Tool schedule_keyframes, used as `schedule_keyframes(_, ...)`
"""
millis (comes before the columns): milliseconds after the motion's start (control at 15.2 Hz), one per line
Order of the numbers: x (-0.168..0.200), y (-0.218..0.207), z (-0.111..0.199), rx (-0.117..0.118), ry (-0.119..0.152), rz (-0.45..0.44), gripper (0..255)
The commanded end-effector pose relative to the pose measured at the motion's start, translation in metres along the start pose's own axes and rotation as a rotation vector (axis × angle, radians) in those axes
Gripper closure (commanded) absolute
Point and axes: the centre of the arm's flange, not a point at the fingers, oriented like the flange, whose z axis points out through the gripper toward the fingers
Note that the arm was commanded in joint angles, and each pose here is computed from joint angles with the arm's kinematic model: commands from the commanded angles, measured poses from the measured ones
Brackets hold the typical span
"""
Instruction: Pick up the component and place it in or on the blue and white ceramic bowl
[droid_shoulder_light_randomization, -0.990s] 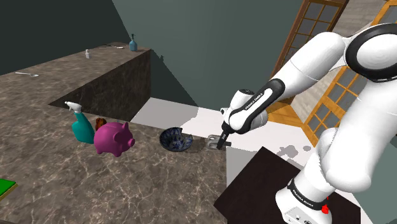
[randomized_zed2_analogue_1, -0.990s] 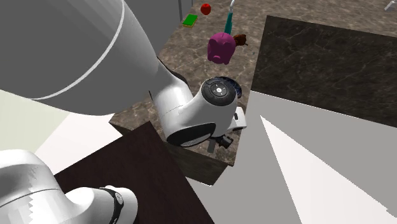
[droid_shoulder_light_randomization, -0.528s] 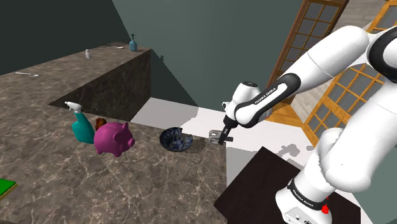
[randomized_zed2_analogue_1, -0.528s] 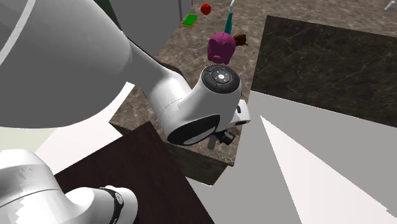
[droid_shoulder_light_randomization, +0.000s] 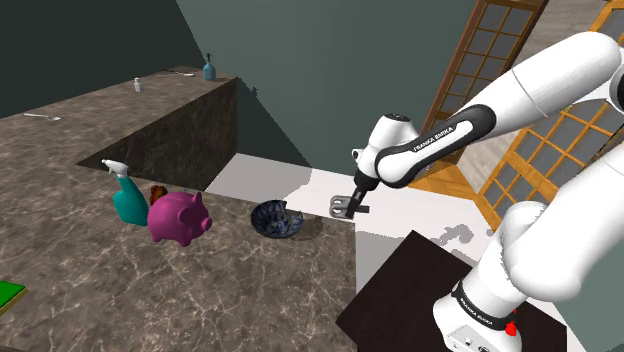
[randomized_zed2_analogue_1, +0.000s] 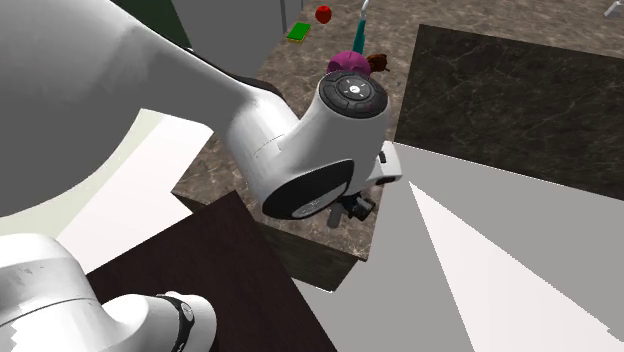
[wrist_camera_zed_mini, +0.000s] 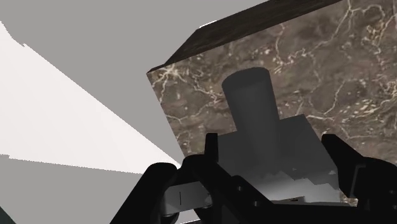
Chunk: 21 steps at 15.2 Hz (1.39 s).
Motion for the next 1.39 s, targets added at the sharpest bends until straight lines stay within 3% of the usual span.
schedule_keyframes(0,0.001,0.0,-0.011,0.0,-0.001,0.0,255)
schedule_keyframes(1320,0.221,-0.108,0.014,0.0,-0.001,0.0,255)
